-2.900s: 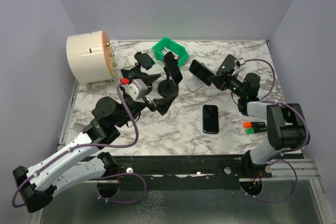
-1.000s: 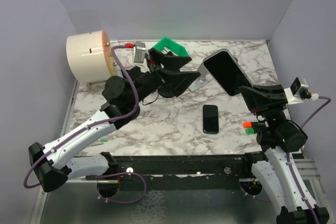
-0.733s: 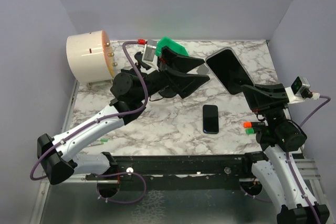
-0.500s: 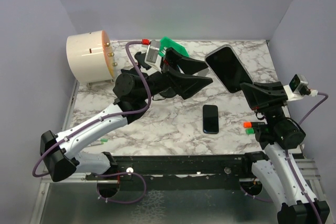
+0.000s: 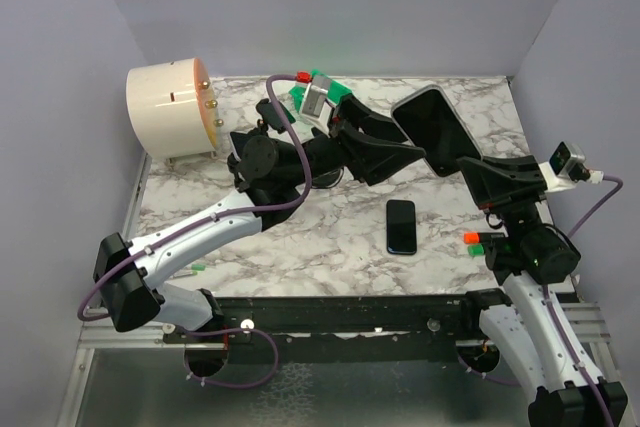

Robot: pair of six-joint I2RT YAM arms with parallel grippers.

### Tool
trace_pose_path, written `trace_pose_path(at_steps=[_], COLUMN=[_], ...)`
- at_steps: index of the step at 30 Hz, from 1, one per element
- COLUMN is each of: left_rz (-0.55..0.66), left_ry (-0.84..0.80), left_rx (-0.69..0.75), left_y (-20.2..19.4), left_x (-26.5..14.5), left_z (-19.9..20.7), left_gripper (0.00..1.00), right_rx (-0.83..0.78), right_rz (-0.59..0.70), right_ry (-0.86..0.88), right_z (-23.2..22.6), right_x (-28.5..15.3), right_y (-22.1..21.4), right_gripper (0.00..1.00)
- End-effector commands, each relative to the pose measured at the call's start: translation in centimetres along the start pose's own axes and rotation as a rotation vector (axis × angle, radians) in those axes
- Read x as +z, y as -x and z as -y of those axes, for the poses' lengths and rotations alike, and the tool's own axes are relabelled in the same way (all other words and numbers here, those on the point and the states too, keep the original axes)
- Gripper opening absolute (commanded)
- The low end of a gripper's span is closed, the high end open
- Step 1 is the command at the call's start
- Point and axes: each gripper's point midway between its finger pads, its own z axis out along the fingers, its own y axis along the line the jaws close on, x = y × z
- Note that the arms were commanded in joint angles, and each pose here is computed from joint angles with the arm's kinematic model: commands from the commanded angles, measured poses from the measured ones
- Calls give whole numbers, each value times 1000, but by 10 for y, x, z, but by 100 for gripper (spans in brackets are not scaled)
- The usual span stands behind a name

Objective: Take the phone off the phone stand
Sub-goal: Place the phone at the center of the board.

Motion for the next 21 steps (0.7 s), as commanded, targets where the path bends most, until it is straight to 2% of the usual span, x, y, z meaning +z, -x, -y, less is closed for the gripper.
trace_pose_path(at_steps=[1, 12, 21], left_rz=[29, 40, 41], left_ry=[-66, -52, -54], left_rx=[8, 3, 22], left_y=[13, 11, 10], left_x=[8, 13, 13], left_z=[19, 15, 16], left_gripper=[53, 34, 5], right_rx=[-8, -12, -11], right_rz=[54, 16, -14], right_ry=[41, 28, 20], right_z=[-13, -10, -10], right_x=[-1, -2, -2], right_y=[9, 1, -4], right_gripper=[0, 0, 0])
